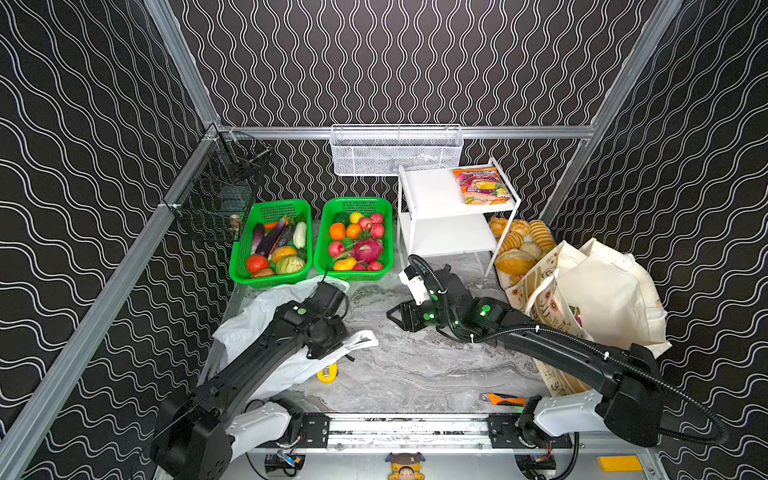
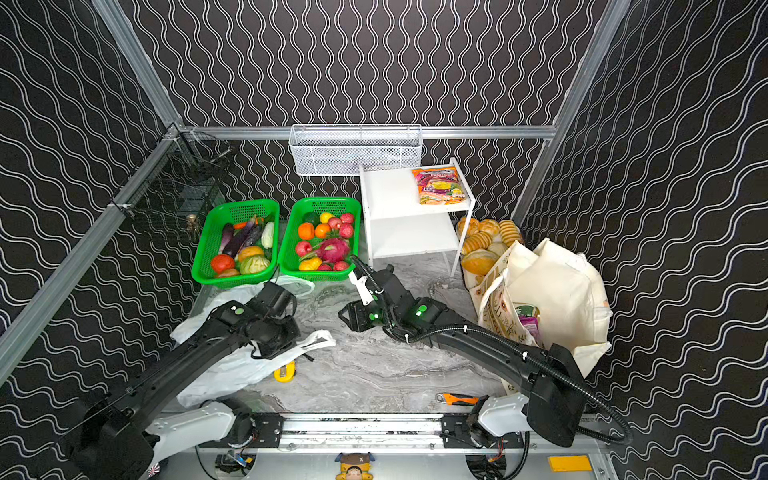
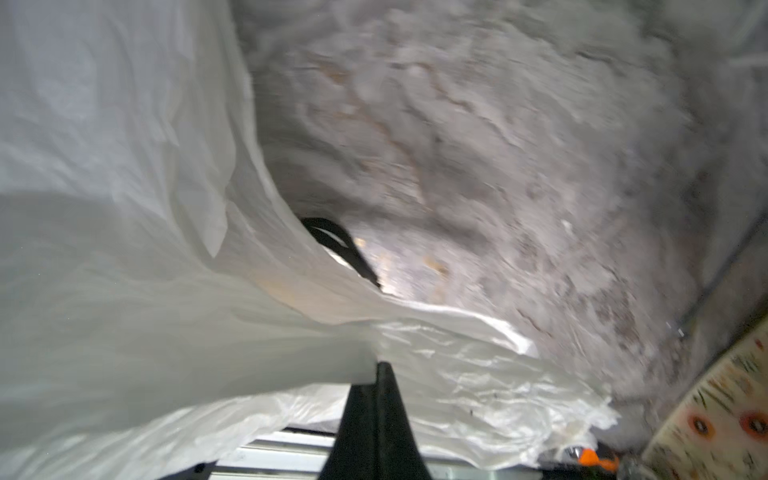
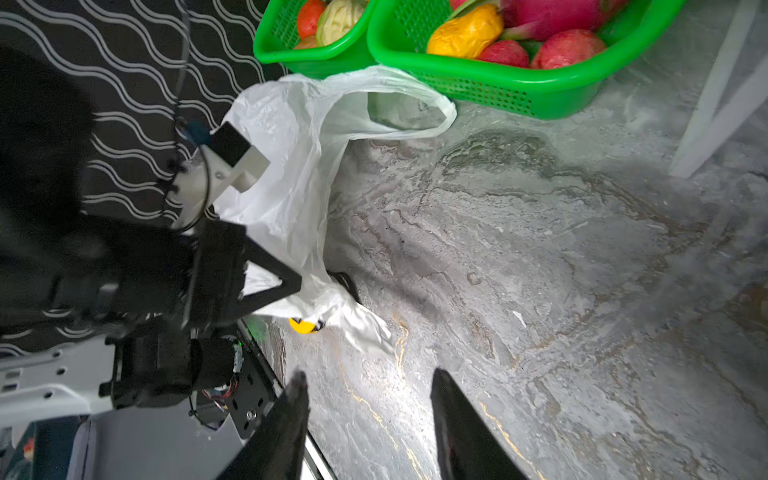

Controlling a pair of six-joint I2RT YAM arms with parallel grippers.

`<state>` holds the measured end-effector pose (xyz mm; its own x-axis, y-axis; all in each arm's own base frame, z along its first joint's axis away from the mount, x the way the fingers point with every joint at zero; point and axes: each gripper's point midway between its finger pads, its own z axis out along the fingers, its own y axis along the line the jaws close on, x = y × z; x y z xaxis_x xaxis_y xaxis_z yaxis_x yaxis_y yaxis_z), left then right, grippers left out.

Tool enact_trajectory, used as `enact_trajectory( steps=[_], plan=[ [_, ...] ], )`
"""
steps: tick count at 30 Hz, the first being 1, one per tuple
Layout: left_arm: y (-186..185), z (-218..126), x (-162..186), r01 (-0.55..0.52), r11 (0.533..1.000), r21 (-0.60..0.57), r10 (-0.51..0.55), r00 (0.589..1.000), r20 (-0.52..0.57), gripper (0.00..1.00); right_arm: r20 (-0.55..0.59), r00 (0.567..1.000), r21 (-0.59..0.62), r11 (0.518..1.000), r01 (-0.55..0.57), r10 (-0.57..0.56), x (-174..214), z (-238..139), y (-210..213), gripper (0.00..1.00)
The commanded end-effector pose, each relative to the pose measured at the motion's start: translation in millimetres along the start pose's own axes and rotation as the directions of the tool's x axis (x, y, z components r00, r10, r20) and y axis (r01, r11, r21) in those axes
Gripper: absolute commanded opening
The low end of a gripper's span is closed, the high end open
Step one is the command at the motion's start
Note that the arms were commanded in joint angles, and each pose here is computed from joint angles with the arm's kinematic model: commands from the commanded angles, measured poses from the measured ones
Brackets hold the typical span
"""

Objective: Place the mixed food into the grocery bags and tie them
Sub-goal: 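Pull the white plastic bag toward the table center with the left gripper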

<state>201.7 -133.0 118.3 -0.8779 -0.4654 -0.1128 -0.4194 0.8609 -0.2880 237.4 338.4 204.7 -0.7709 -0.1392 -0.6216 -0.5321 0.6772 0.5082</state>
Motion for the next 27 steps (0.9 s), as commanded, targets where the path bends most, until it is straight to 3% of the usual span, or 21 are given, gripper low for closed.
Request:
enact_trajectory(
  steps=[1,4,5,12,14,17,23,27],
  plan=[
    [-22.0,-11.7,12.2,-0.131,0.991,-0.009,0.130,0.991,-0.016,0.00,0.041,0.990,-0.030,0.990,-0.137,0.138,-9.8,-4.5,-11.9,0.49],
    [-41.0,-14.7,28.3,-0.272,0.962,-0.005,0.271,0.961,-0.053,0.00,0.066,0.979,-0.043,0.980,-0.192,0.195,-1.1,-7.4,-28.9,0.48],
    [-41.3,-16.7,29.1,-0.300,0.954,-0.023,0.298,0.953,-0.054,0.05,0.073,0.977,-0.043,0.979,-0.197,0.200,0.8,-8.8,-31.3,0.48],
    [-19.9,-58.8,-27.7,-0.384,0.864,-0.326,0.451,0.879,0.157,0.80,0.029,0.983,-0.061,0.982,-0.180,0.182,15.6,-6.4,-32.0,0.48],
    [-20.2,-62.9,-44.3,-0.393,0.833,-0.390,0.489,0.852,0.185,0.94,0.016,0.983,-0.067,0.981,-0.179,0.181,17.3,-4.3,-30.6,0.48],
    [-26.8,-46.3,-59.0,-0.448,0.791,-0.416,0.539,0.832,0.129,0.97,0.010,0.983,-0.080,0.980,-0.180,0.181,16.2,-1.6,-28.0,0.48],
    [-44.4,6.9,-60.2,-0.558,0.734,-0.386,0.604,0.797,-0.003,0.89,0.015,0.978,-0.099,0.974,-0.204,0.207,14.9,2.0,-26.6,0.48],
    [-36.4,37.9,-60.7,-0.585,0.682,-0.439,0.618,0.782,-0.081,0.83,0.025,0.971,-0.108,0.966,-0.233,0.237,17.2,1.8,-28.1,0.48]
  ],
)
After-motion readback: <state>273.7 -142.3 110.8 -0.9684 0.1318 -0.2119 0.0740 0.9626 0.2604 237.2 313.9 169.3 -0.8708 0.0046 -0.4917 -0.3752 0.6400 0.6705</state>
